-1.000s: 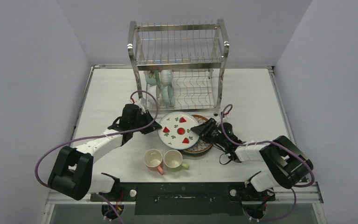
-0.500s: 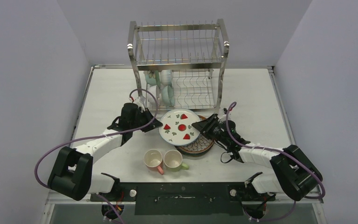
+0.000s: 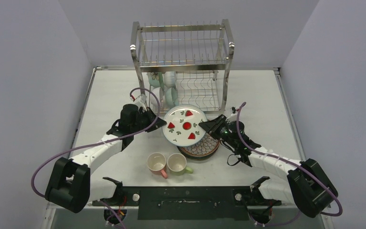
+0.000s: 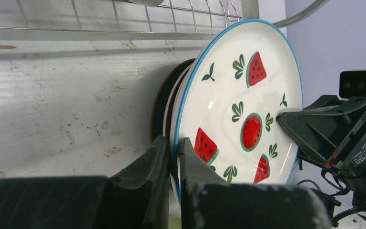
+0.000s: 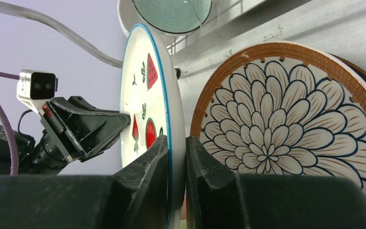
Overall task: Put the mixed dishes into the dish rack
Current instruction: Pick up the plate at the center of the board.
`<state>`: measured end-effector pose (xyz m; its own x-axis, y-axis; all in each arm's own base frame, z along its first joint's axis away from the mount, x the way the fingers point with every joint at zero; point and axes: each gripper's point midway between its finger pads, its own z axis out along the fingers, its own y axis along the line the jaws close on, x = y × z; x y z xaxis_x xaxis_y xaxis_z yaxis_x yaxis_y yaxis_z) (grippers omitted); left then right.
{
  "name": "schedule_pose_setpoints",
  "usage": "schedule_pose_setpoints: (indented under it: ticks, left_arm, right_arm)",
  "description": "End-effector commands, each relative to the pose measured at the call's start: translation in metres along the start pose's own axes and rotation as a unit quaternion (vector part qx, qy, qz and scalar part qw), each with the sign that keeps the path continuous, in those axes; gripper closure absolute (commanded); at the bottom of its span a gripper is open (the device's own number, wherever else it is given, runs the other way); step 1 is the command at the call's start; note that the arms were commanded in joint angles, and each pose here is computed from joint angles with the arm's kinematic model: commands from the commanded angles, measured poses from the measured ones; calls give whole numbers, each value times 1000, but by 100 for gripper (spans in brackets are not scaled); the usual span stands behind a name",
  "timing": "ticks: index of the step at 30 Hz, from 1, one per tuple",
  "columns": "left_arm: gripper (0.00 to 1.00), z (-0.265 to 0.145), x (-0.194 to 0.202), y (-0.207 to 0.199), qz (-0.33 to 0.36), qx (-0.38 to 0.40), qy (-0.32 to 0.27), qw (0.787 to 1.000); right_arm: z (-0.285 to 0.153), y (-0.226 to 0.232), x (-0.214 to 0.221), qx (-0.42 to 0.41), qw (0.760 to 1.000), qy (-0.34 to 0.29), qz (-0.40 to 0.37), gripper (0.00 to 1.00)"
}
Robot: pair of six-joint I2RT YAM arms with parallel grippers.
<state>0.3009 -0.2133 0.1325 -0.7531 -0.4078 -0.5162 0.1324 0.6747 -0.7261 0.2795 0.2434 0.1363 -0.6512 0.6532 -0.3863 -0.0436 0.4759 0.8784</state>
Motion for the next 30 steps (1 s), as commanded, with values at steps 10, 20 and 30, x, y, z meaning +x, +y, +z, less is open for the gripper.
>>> schedule_pose_setpoints:
  ticks: [10,20,30]
  left_arm:
    - [52,-28,5,-77,23,148,30,988]
    - [44,-57,11,-103,5,212,48,976]
    - [44,-89,14,-131,-3,275,60,960]
  right_arm:
    - [-59,147,-21,-215,974,-7,-76,100]
    - [-96,160,-33,-208,970,-30,-121,100]
    - [-125,169,-41,-210,965,-47,-147,100]
